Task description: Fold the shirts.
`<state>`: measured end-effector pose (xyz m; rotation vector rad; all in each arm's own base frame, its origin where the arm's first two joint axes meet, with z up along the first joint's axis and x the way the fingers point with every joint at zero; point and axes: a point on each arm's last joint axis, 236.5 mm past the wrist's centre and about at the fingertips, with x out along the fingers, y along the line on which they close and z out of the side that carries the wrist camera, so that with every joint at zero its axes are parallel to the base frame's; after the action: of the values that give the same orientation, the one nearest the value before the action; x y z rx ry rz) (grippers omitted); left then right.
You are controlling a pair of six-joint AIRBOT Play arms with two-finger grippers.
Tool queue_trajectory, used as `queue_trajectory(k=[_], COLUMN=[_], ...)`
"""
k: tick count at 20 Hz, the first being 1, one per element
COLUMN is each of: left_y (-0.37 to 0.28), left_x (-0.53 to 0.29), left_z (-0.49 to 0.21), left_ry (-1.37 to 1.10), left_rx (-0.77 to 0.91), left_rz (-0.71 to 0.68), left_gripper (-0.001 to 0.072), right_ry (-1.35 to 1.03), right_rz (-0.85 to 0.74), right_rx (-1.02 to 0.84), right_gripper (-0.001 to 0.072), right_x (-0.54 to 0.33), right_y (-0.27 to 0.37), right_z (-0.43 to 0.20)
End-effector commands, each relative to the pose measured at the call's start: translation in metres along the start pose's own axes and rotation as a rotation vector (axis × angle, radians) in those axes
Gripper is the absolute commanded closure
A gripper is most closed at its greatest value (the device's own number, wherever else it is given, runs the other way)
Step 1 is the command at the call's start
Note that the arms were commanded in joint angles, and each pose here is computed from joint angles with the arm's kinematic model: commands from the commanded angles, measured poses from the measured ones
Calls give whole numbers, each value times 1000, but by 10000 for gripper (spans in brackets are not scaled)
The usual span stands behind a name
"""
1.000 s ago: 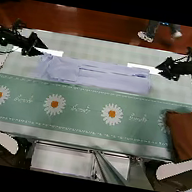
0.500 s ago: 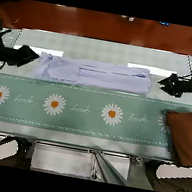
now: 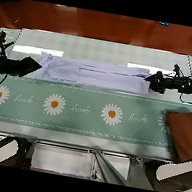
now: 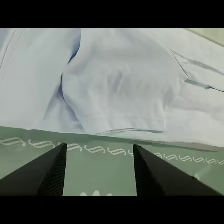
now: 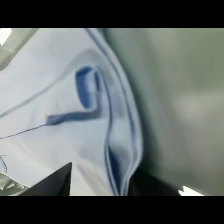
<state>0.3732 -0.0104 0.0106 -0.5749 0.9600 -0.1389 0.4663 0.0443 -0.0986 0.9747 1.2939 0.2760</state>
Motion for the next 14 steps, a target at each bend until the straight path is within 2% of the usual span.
queue_trajectory(k=[1, 2, 3, 4, 5, 6, 7, 9, 14], left_y=[0, 0, -1, -3, -9, -18, -30, -61, -163], left_x=[0, 0, 0, 0, 1, 3, 7, 16, 63], left_z=[-1, -1, -1, -1, -2, -4, -7, -20, -72], left_ry=[0, 0, 0, 1, 4, 10, 18, 48, 148], left_rx=[1, 1, 3, 5, 11, 15, 32, 81, 230], left_rz=[1, 1, -1, -5, -17, -37, -60, -111, -222], left_gripper=[200, 201, 202, 224, 362, 559, 683, 684, 685], right_ry=[45, 50, 61, 87, 99, 89, 67, 18, -81], right_rz=[-7, -12, -5, 2, 2, -24, -82, -184, -224], right_rx=[-55, -106, -145, -181, -208, -241, -275, -356, -502], right_gripper=[367, 626, 690, 690, 690, 690, 690, 690, 690], right_x=[23, 22, 20, 14, 6, -5, -21, -57, -131], right_y=[22, 32, 43, 53, 61, 65, 66, 75, 109], right_z=[-3, -2, -1, -4, -6, -7, -7, -13, -88])
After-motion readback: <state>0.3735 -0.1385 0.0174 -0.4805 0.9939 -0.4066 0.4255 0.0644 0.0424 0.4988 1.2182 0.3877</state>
